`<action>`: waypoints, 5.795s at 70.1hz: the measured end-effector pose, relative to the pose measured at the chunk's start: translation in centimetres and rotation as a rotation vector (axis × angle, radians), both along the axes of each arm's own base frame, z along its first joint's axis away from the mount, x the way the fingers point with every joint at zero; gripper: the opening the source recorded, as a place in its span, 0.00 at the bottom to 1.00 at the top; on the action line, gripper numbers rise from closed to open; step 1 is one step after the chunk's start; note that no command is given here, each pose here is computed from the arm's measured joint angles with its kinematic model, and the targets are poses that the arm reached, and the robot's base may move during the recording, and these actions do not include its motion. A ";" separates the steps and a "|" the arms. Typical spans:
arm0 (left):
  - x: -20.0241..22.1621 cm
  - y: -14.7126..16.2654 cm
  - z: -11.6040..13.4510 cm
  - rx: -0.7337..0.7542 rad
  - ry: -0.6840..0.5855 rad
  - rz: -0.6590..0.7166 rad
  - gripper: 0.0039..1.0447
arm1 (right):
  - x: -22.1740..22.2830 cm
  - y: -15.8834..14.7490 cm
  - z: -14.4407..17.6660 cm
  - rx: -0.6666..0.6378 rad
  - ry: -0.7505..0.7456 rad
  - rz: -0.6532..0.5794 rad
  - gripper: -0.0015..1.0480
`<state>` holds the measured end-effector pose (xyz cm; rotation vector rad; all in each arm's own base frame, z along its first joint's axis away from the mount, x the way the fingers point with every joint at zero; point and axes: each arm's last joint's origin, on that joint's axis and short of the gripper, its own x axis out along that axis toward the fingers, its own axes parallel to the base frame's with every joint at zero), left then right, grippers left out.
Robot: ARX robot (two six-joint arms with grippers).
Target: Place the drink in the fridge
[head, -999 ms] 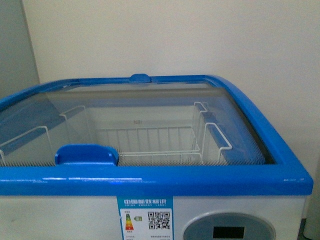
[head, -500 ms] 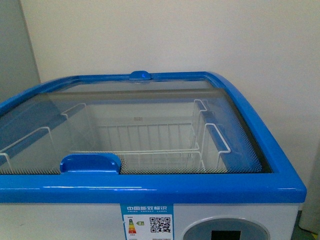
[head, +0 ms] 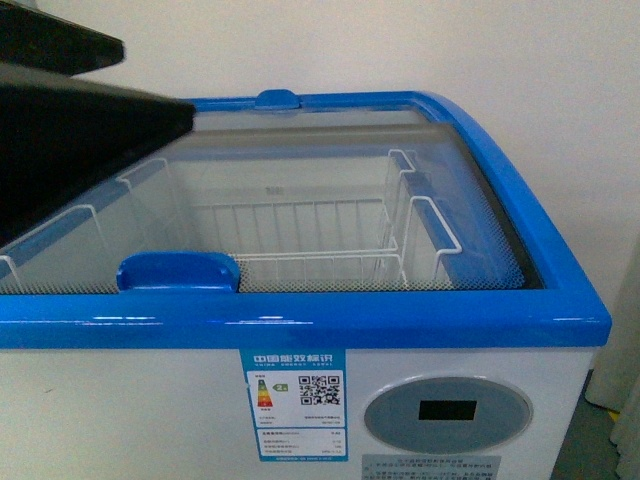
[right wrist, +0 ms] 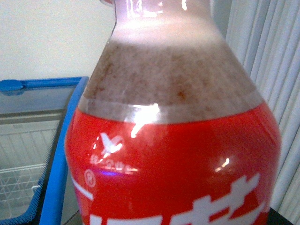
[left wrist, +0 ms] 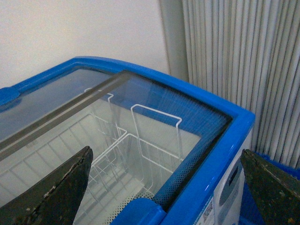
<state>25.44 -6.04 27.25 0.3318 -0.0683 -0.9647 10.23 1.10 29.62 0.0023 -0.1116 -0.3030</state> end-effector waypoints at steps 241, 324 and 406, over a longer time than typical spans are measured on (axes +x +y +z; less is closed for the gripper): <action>-15.7 6.0 -9.5 -0.336 0.079 0.966 0.02 | 20.8 -1.0 5.0 -0.911 0.447 0.646 0.36; -15.7 6.0 -10.5 -0.341 0.068 0.964 0.02 | 35.4 20.9 -3.9 -1.188 0.501 1.077 0.35; -15.7 6.0 -10.5 -0.341 0.068 0.964 0.02 | 40.7 22.3 -9.2 -1.119 0.624 0.910 0.35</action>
